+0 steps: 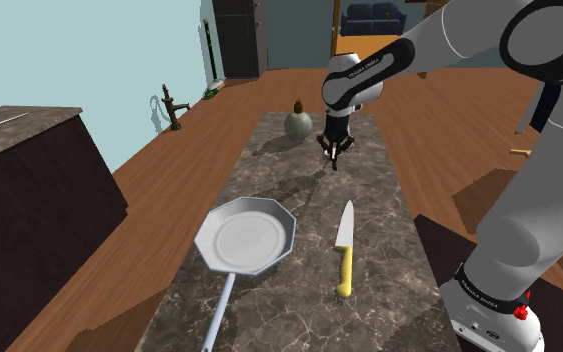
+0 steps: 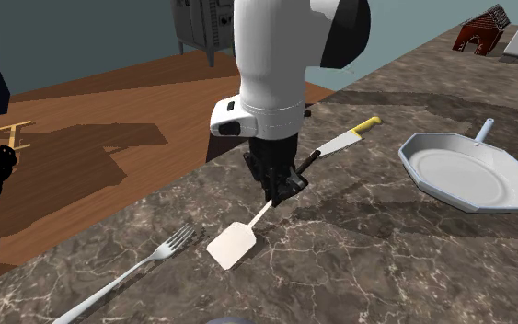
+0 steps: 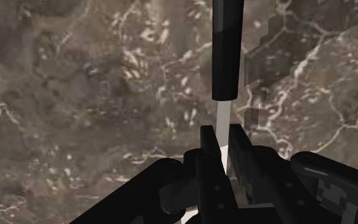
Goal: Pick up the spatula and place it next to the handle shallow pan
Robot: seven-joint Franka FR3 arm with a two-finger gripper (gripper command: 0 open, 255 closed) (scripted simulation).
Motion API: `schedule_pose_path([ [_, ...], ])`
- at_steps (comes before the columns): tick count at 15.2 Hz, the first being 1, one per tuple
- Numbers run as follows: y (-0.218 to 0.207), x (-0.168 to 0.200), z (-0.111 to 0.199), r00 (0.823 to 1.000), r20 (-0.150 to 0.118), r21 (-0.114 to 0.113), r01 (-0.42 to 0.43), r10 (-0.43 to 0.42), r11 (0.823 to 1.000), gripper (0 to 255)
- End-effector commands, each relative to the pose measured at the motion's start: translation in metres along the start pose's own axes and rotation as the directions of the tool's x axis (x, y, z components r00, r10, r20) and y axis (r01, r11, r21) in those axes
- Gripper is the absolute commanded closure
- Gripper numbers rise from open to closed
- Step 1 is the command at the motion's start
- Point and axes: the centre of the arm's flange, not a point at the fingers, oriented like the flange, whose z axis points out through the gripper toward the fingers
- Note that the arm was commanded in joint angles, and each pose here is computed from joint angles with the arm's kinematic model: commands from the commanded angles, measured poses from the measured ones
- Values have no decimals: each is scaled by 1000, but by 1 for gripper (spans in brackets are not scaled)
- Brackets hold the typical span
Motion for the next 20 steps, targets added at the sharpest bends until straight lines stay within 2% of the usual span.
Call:
schedule_pose_path([
  [1,-1,-1,-10,1000,0,0,0,0,1000,255],
  [15,-1,-6,-82,1000,0,0,0,0,1000,255],
  [20,-61,-34,-80,1000,0,0,0,0,1000,255],
])
